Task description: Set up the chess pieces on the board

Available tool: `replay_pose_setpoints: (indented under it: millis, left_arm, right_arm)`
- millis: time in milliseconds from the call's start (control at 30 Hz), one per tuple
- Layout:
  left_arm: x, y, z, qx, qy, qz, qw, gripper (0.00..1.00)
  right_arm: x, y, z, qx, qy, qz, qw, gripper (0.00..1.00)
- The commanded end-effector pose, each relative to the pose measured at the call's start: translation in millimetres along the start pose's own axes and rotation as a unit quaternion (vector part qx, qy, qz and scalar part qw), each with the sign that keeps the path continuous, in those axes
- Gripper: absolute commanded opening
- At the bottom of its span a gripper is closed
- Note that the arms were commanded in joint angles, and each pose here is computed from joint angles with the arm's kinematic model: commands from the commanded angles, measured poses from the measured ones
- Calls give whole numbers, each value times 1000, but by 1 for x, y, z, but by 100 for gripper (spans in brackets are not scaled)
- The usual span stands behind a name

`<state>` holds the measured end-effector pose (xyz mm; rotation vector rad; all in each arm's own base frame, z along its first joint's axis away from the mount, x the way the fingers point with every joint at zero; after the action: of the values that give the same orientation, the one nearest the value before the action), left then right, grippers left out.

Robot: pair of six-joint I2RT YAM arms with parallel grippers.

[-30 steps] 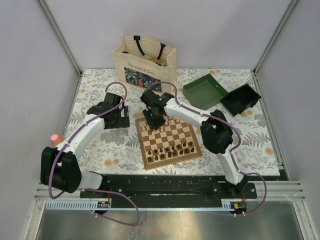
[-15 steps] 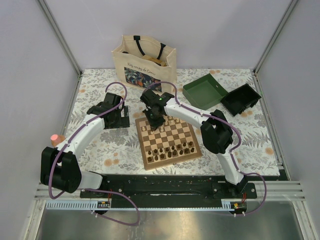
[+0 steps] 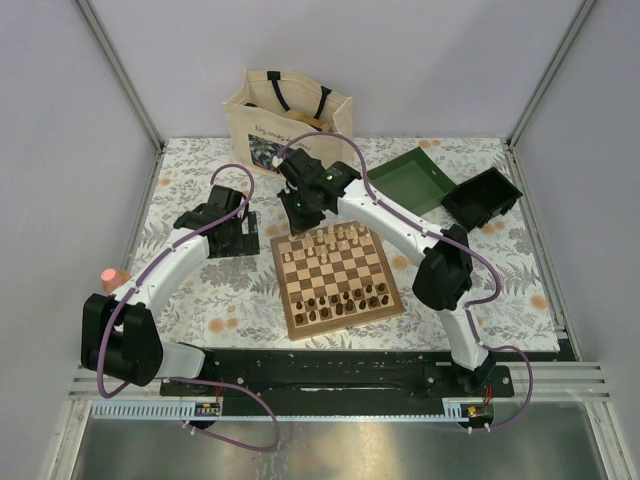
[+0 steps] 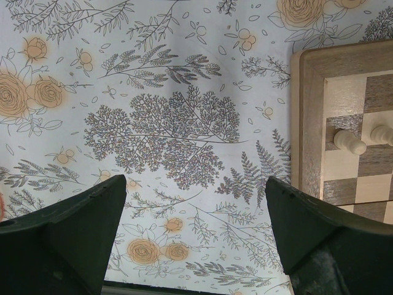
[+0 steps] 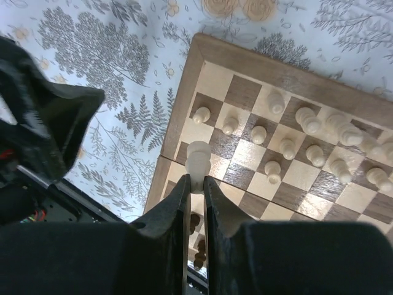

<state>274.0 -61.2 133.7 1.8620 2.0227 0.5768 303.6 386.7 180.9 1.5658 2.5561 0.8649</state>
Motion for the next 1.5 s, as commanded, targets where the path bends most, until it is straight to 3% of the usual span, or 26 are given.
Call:
replay_pose_setpoints:
  millis: [0, 733, 1467]
  left_arm:
    - [1, 12, -9, -28, -3, -1, 1000, 99]
    - [5, 13, -17, -46, 2, -9, 999, 99]
    - [4, 12, -14, -39, 1, -7, 999, 99]
  right_arm:
    - [8, 27, -23, -43, -13, -17, 999, 14]
    - [-7, 28, 58, -2, -53, -39, 998, 15]
    - [-15, 16, 69, 23, -67, -44, 997, 16]
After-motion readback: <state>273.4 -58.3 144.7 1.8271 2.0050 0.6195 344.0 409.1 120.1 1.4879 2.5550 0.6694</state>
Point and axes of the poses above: each gripper's point midway between its finger pads, its own z axis out along the fingers, its own x axis along the line the jaws close on, y = z × x, the point moved 3 cm from there along -z, back along the fingers, and after that the axes turned 2 degrees about z, right-handed, at the moved point
